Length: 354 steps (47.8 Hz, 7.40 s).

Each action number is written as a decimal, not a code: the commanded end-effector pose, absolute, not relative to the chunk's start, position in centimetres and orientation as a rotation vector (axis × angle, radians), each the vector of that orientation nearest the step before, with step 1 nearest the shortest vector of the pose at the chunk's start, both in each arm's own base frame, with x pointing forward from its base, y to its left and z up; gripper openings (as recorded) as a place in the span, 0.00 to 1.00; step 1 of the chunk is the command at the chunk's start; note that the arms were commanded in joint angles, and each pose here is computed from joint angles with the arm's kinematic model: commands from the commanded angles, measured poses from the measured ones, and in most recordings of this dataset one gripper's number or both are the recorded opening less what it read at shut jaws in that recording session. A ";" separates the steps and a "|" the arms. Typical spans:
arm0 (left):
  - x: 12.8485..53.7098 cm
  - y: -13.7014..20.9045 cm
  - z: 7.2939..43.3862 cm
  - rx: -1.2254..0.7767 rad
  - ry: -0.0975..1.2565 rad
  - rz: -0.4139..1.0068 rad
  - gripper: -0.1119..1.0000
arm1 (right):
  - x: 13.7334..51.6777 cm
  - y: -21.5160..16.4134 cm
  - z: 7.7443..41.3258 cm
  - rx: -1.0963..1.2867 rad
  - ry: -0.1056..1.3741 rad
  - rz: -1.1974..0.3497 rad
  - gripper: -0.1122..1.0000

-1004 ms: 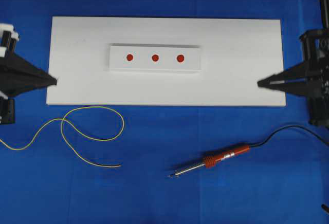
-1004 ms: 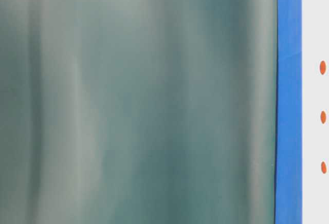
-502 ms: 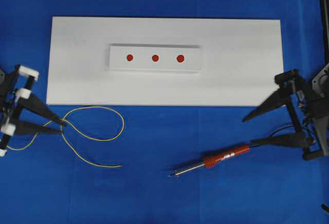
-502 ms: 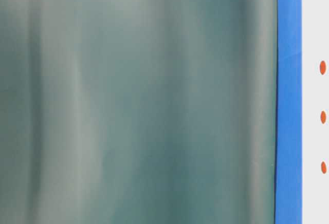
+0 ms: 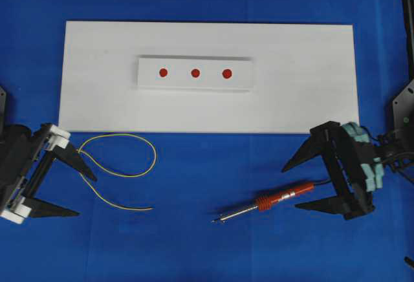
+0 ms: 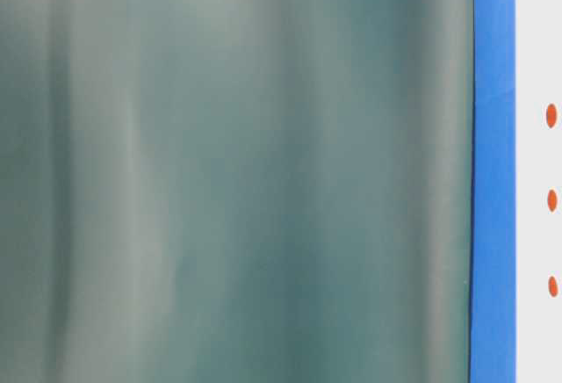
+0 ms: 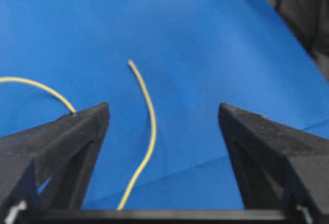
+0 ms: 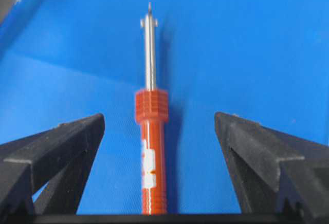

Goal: Touch the tip of the soldering iron to the tip of the solder at the mark.

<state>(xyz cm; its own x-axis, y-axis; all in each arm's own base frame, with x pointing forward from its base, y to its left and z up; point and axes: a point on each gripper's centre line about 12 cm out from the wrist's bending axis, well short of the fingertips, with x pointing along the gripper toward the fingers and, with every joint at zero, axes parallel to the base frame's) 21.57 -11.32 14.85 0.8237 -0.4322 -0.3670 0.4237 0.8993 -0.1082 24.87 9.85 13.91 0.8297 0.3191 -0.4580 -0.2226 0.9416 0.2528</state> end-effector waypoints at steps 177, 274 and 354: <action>32.6 5.1 16.8 -0.034 1.033 0.120 0.12 | 36.0 -6.6 19.6 -0.015 1.013 -0.223 0.16; 32.8 5.2 16.7 -0.032 1.049 0.119 0.12 | 40.7 -7.2 16.0 -0.045 1.123 -0.215 0.16; 28.6 4.5 21.7 -0.029 0.925 0.129 0.12 | 40.8 -7.2 16.0 -0.044 1.121 -0.216 0.16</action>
<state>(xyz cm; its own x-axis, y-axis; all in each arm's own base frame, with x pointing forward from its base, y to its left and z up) 28.99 4.68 20.45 0.5555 0.0932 -0.8263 -0.1246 0.9918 0.0282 40.28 -7.22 14.76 0.3802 -0.1903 -0.9051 0.1455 0.9787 -0.1446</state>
